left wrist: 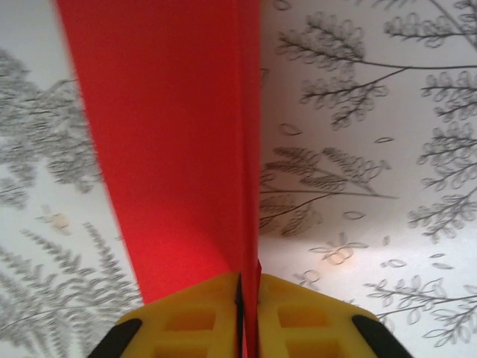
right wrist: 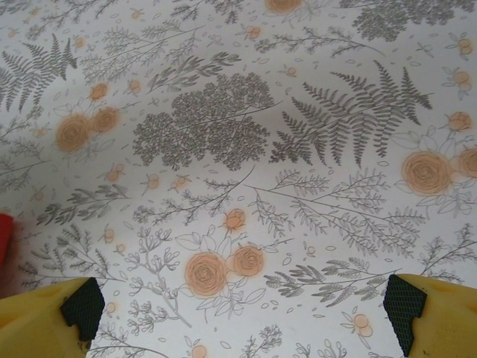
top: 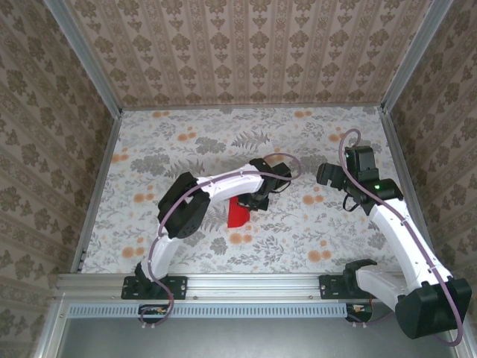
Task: Fold a paper plane with a square sheet of paper (fold left side to right side)
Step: Turn over the paper at the center of the table, then third fold the triangle at the center of the table.
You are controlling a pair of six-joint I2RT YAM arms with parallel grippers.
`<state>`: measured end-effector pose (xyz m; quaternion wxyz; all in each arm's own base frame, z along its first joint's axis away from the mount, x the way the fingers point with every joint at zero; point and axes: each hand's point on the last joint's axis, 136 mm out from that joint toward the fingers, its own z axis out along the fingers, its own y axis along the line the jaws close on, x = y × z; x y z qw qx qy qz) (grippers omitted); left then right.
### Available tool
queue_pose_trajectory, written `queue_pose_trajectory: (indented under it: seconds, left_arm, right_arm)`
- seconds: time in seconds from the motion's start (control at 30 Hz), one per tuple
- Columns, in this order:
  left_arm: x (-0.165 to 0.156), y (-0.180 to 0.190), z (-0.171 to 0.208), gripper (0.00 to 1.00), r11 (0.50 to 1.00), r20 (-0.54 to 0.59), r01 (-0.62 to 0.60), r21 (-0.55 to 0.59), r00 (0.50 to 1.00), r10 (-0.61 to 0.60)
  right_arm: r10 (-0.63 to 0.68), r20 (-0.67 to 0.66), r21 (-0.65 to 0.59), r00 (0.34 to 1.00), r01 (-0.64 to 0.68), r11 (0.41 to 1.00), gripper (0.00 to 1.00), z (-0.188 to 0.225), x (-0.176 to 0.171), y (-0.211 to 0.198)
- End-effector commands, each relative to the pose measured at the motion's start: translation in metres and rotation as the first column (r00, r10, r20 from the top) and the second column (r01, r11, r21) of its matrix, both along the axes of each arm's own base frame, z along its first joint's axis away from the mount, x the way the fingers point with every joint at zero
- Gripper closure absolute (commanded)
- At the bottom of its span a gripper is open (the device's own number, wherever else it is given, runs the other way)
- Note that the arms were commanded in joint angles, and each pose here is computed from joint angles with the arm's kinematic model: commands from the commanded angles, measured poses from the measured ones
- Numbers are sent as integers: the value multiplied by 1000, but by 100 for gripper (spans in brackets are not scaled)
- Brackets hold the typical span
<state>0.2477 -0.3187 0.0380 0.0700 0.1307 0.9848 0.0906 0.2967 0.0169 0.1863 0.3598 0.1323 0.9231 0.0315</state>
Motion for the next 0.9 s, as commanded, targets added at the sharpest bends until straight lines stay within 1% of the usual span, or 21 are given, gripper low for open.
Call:
queue_pose_trajectory:
  seconds: [0.0,0.07,0.13,0.23,0.33,0.43,0.5,0.53,0.57,0.67,0.77,0.87]
  left_arm:
    - [-1,-27,-2,82,989,-74,9,-145,997,-20]
    - [2,-35,1,79,981,-83,12,-192,996,-29]
    - [5,-44,7,75,967,-82,21,-254,996,-44]
    - [9,-57,21,64,937,-69,48,-345,995,-77]
    - [11,-60,38,55,911,-46,71,-407,994,-98]
    - [13,-63,61,45,859,-8,98,-503,993,-117]
    - [14,-61,75,43,821,21,113,-559,992,-123]
    - [16,-58,85,43,801,39,120,-587,992,-120]
    - [18,-50,90,43,794,49,116,-597,993,-108]
    - [24,-28,102,45,773,71,100,-626,995,-71]
    - [28,-2,99,46,747,53,46,-663,998,-15]
    - [31,20,88,46,699,11,-31,-714,998,56]
  right_arm:
    - [37,-38,36,999,-35,999,0,-11,-2,8]
    - [59,-51,63,997,-56,996,0,-15,0,14]
    - [79,-61,93,995,-73,993,0,-18,1,20]
    - [115,-75,140,991,-103,985,0,-23,4,31]
    - [147,-90,190,985,-128,973,0,-29,6,41]
    - [203,-92,266,975,-172,948,0,-35,11,57]
    - [239,-84,337,967,-198,920,2,-37,16,71]
    - [270,-78,381,960,-222,898,6,-39,18,81]
    - [296,-74,423,952,-239,874,10,-41,21,91]
    - [361,-78,494,929,-279,824,24,-48,29,118]
    - [417,-95,541,904,-305,784,37,-61,40,148]
    - [465,-104,547,879,-340,765,45,-70,51,176]
